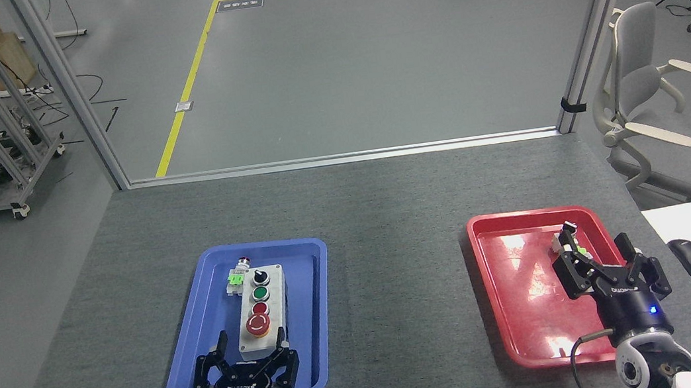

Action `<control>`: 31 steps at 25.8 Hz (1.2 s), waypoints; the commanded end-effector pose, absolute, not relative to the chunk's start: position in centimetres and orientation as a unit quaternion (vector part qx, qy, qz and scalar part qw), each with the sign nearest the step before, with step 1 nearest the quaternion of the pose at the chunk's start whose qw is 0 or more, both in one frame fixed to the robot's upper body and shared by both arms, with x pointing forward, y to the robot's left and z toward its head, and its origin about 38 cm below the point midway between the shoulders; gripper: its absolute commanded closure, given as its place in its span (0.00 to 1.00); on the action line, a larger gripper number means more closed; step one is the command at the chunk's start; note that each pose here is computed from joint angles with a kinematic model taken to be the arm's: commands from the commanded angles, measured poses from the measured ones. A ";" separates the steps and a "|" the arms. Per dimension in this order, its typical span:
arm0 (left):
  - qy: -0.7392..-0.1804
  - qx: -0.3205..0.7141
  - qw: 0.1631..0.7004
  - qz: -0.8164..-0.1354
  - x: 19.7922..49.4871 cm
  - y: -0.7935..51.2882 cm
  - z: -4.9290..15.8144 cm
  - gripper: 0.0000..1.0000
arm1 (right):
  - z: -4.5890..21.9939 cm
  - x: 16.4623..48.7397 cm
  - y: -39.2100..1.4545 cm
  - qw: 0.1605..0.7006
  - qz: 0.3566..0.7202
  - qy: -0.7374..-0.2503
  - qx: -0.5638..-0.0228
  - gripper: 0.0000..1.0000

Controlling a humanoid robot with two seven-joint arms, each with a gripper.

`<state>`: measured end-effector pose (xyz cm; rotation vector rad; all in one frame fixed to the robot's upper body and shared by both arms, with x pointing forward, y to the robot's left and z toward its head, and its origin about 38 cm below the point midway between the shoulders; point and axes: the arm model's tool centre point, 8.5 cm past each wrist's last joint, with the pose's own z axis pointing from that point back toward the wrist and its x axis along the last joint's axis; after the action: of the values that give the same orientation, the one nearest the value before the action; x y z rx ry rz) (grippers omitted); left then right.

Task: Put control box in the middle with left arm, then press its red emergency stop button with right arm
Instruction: 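Close the left gripper on the near end of the control box, then slide the control box out of the blue tray onto the table between trays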

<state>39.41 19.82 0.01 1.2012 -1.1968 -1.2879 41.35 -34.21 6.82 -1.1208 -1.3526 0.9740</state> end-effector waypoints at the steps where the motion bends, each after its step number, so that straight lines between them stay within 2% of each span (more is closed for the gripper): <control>1: -0.483 0.491 0.493 -0.532 39.4 20.0 -1.1 0.01 | 7.0 41.4 -34.4 0.534 0.408 -0.569 -0.473 0.00; 19: -0.459 0.487 0.503 -0.547 41.3 20.6 -2.9 0.01 | 7.1 41.3 -34.7 0.534 0.407 -0.567 -0.478 0.00; 22: -0.464 0.479 0.513 -0.540 41.4 19.1 -3.4 0.06 | 7.1 41.3 -34.7 0.534 0.407 -0.566 -0.478 0.00; 23: -0.461 0.480 0.515 -0.540 41.4 19.1 -3.6 0.13 | 7.0 41.3 -34.7 0.535 0.407 -0.566 -0.478 0.00; 28: -0.475 0.495 0.501 -0.527 41.3 19.0 -3.2 0.61 | 7.0 41.3 -34.6 0.535 0.407 -0.566 -0.476 0.00; 31: -0.487 0.503 0.491 -0.518 41.3 18.9 -2.4 0.72 | 7.0 41.3 -34.6 0.535 0.407 -0.567 -0.476 0.00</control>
<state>41.33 19.09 -3.12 1.1843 -1.1372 -1.2818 41.27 -34.61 7.01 -1.1381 -1.3503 0.9673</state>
